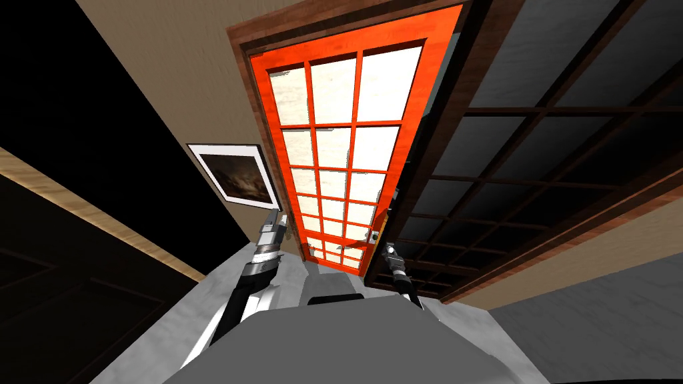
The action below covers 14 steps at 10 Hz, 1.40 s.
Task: Pull the door open
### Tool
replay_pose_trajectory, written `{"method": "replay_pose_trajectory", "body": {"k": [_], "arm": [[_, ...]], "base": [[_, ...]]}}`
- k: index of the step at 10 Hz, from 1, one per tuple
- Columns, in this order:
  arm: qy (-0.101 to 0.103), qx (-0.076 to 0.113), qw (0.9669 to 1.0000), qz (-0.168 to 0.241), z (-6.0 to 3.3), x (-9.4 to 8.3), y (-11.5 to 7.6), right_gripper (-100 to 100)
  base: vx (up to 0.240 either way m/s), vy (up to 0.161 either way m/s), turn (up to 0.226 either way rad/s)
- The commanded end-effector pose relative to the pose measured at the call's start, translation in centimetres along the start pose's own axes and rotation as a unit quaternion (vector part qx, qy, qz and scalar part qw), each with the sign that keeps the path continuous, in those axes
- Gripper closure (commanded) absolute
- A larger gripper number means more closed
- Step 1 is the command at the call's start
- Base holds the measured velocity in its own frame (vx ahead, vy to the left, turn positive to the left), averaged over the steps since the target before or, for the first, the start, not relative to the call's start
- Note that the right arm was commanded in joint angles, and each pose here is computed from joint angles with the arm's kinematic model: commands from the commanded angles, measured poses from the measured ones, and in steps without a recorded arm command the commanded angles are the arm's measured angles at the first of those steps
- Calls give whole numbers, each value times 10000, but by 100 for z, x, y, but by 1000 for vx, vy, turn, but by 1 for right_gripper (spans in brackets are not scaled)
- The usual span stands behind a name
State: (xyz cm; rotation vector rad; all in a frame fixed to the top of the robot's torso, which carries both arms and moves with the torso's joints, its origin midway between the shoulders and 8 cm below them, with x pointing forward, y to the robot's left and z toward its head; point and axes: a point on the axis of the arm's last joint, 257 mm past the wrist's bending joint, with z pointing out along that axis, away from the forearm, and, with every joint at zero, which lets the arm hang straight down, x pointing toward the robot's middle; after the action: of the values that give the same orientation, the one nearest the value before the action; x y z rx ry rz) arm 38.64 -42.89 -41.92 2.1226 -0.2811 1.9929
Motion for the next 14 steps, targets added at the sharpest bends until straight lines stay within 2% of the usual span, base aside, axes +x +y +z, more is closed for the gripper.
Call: {"method": "replay_pose_trajectory", "body": {"k": [1, 2, 4, 5, 7, 8, 12, 13, 14], "arm": [[-156, -160, 9997, -91, -112, -115, 241, 100], [-235, -216, 9994, -128, -177, -173, 322, 100], [-235, -216, 9994, -128, -177, -173, 322, 100], [-307, -271, 9990, -163, -239, -226, 397, 100], [-379, -326, 9986, -197, -301, -277, 472, 100], [-337, -312, 9988, -182, -280, -246, 454, 100], [-379, -326, 9986, -197, -301, -277, 472, 100], [-451, -381, 9980, -232, -365, -326, 548, 100], [-451, -381, 9980, -232, -365, -326, 548, 100]], "base": [[-103, -12, -64], [-157, -44, -50], [-79, -9, -14], [-66, 23, -5], [-91, 15, -20], [-58, 9, -18], [-7, -1, -4], [-44, 3, -18], [-66, 0, 5]]}}
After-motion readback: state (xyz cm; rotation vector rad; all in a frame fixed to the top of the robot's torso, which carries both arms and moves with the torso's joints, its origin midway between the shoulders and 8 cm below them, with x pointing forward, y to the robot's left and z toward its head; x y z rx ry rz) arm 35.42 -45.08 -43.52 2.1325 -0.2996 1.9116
